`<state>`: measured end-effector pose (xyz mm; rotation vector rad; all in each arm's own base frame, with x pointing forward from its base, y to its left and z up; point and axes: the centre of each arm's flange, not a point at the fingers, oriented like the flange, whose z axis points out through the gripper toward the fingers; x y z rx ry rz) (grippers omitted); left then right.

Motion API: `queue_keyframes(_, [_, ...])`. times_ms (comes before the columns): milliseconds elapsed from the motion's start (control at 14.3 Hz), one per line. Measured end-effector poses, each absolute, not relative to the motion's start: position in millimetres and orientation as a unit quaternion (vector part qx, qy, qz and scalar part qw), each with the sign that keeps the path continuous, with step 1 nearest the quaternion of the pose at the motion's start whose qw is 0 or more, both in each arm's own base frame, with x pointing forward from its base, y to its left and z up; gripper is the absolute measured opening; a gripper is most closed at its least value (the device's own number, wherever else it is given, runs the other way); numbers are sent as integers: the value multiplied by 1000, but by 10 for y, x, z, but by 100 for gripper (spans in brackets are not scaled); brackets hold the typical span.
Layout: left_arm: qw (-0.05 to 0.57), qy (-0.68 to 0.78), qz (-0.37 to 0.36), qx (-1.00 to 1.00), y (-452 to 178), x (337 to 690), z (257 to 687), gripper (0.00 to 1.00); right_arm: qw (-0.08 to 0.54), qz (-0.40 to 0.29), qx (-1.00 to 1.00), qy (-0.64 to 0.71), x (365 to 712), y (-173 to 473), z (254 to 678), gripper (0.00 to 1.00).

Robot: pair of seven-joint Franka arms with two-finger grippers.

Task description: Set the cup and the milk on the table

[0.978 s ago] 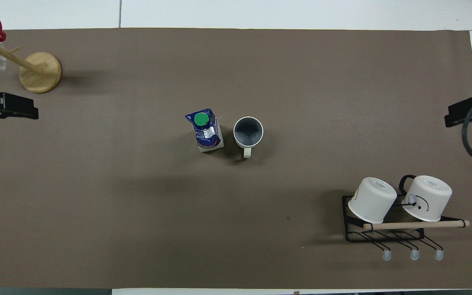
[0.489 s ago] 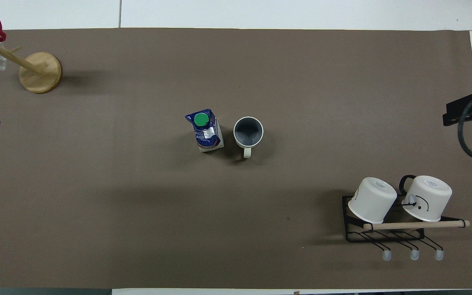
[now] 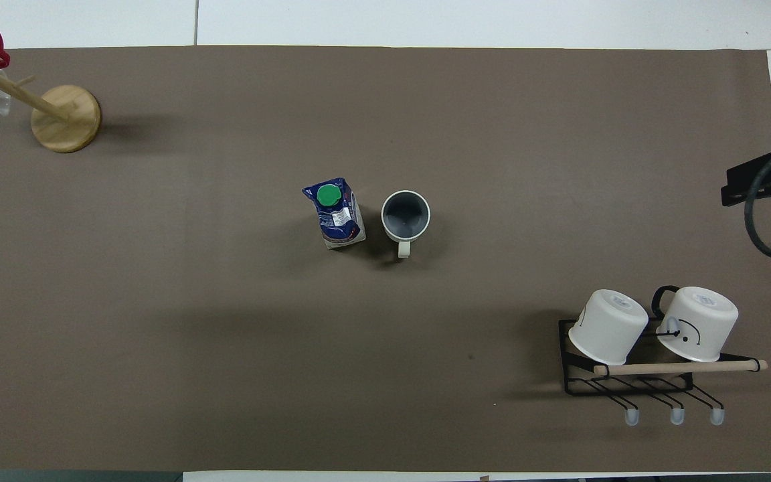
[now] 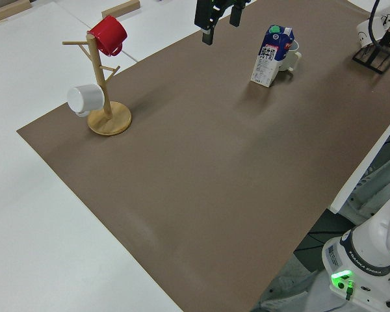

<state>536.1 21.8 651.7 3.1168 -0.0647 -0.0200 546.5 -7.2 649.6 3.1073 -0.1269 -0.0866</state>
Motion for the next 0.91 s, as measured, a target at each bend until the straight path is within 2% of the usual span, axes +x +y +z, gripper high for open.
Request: queue_keyframes(908, [12, -31, -1, 999, 118, 5369, 6551, 100, 15, -32, 998, -47, 5464, -135, 6463, 100])
